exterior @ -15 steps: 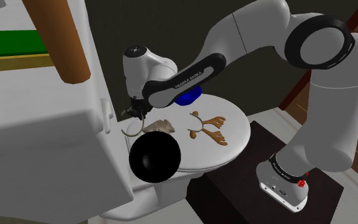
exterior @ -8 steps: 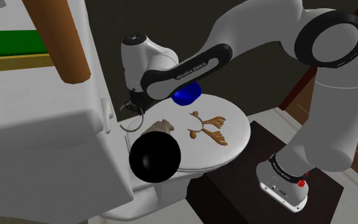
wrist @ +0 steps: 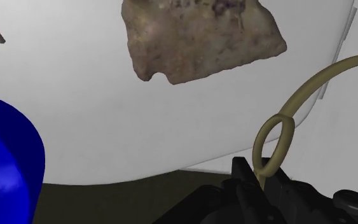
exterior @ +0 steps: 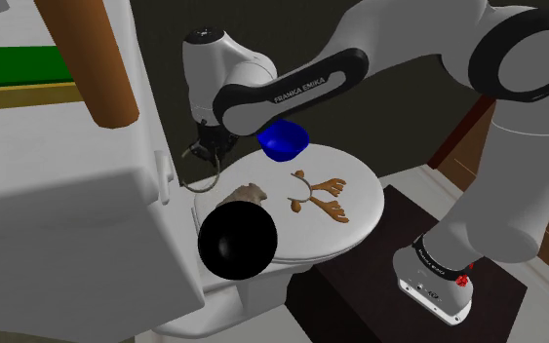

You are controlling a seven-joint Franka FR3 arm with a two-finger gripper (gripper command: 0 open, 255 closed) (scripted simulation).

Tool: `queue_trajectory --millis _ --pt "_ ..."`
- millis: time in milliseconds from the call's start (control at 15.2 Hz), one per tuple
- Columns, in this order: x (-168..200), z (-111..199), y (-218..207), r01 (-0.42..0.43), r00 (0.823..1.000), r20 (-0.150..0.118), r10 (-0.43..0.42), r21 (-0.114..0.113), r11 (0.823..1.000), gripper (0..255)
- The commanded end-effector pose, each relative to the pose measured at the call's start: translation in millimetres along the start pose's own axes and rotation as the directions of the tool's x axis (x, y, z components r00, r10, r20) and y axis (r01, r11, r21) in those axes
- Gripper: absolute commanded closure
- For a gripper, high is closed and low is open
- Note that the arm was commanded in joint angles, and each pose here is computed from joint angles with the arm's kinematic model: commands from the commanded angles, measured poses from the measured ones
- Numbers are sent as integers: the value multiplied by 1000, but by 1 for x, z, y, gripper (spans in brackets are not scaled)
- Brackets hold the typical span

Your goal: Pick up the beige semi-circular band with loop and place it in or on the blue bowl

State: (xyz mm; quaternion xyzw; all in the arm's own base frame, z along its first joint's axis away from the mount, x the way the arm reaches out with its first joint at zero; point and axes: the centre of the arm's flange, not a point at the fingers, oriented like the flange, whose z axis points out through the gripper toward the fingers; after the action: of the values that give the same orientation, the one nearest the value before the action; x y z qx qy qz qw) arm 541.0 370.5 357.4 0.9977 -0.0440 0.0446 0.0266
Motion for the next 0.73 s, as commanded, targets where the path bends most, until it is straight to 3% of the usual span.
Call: queue_trajectory --millis 0,660 --pt "1 -11 0 0 1000 0 0 0 1000 255" --pt "6 -64 3 0 1000 0 0 0 1000 255"
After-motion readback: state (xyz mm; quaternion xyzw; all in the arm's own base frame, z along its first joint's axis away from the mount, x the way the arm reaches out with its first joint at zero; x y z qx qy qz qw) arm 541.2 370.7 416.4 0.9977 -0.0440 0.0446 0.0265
